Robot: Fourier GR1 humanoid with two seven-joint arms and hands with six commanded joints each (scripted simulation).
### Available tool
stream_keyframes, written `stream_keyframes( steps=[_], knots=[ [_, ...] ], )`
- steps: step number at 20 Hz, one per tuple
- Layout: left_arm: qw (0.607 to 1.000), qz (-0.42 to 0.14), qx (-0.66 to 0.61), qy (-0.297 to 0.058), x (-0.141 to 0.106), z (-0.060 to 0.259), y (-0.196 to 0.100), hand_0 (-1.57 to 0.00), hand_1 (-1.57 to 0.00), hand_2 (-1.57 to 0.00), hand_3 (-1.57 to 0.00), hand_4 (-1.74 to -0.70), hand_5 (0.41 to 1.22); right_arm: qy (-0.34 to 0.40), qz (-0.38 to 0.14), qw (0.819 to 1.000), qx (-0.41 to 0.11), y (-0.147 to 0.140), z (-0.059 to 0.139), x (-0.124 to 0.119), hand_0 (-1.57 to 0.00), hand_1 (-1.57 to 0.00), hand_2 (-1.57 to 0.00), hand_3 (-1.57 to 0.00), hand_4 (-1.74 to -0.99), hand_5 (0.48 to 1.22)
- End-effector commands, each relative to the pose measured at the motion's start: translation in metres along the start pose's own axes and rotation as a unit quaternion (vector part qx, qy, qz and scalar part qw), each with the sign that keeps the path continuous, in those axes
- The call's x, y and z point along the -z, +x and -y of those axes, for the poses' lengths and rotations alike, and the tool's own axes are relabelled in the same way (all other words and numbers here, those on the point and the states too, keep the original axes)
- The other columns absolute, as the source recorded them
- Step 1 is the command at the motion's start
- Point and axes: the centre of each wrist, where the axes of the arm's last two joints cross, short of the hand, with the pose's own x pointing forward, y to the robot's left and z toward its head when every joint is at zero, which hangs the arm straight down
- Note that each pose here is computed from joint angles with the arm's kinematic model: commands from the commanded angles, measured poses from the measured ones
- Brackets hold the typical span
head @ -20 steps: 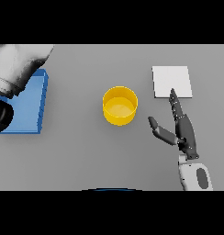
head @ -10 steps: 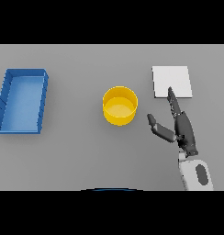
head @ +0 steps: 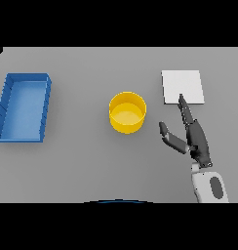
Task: Pick up the red beaker and tilt it to pour out 1 green nut into yellow bowl. Pick up the yellow bowl and place it on the metallic measuring scale.
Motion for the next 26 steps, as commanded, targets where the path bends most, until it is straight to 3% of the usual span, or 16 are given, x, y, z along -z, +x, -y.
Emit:
stream_keyframes(
  steps=[1,3,5,9,11,12,14,17,21,25,26],
  knots=[
    [1.000,-0.002,-0.012,-0.002,-0.002,0.007,-0.014,-1.57,-1.57,-1.57,-1.57,-1.74,1.221,0.001,0.001,1.000,-0.003,-0.001,0.001,-0.002,0.00,0.00,0.00,0.00,-1.151,0.676],
    [0.999,-0.014,-0.033,-0.007,-0.008,0.023,-0.034,-1.57,-1.57,-1.57,-1.57,-1.74,1.221,0.000,0.001,1.000,-0.010,-0.002,0.001,-0.004,0.00,0.00,0.00,0.00,-1.166,0.676],
    [0.999,-0.012,-0.047,-0.010,-0.018,0.029,-0.043,-1.57,-1.57,-1.57,-1.57,-1.74,1.151,0.002,-0.010,1.000,-0.007,-0.005,0.001,-0.003,0.00,0.00,0.00,0.00,-1.174,0.676],
    [0.997,-0.041,-0.062,-0.014,-0.042,0.041,-0.056,-1.57,-1.57,-1.57,-1.57,-1.74,0.925,0.001,-0.007,1.000,-0.009,-0.004,0.002,0.001,0.00,0.00,0.00,0.00,-1.157,0.671],
    [0.997,-0.048,-0.061,-0.025,-0.053,0.038,-0.055,-1.57,-1.57,-1.53,-1.53,-1.52,0.818,0.003,-0.002,1.000,-0.001,-0.004,0.001,-0.002,0.00,0.00,0.00,0.00,-1.155,0.670],
    [0.997,-0.028,-0.049,-0.047,-0.058,0.033,-0.053,-1.47,-1.34,-1.28,-1.32,-1.37,0.774,0.003,0.005,1.000,-0.002,-0.004,0.002,-0.006,0.00,0.00,0.00,0.00,-1.153,0.670],
    [0.994,-0.012,-0.062,-0.090,-0.069,0.028,-0.056,-0.94,-0.86,-0.82,-0.84,-1.13,0.705,0.002,-0.004,1.000,-0.007,-0.005,0.004,-0.005,0.00,0.00,0.00,0.00,-1.149,0.670],
    [0.991,-0.018,-0.038,-0.126,-0.074,0.022,-0.056,-0.48,-0.44,-0.42,-0.43,-0.92,0.651,0.001,-0.002,1.000,-0.003,-0.003,0.003,-0.004,0.00,0.00,0.00,0.00,-1.155,0.670],
    [0.991,-0.037,0.018,-0.129,-0.072,0.031,-0.055,-0.20,-0.18,-0.17,-0.18,-0.81,0.627,-0.001,-0.007,1.000,-0.019,-0.005,-0.001,-0.004,0.00,0.00,0.00,0.00,-1.157,0.665],
    [0.994,-0.009,0.012,-0.112,-0.072,0.031,-0.053,-0.08,-0.07,-0.07,-0.07,-0.78,0.631,-0.007,-0.014,0.999,-0.028,-0.002,0.000,-0.003,0.00,0.00,0.00,0.00,-1.144,0.644],
    [0.994,0.004,0.003,-0.107,-0.074,0.031,-0.054,-0.06,-0.06,-0.06,-0.06,-0.78,0.633,-0.008,-0.031,0.998,-0.054,0.001,-0.001,0.001,0.00,0.00,0.00,0.00,-1.131,0.631]
  ],
)
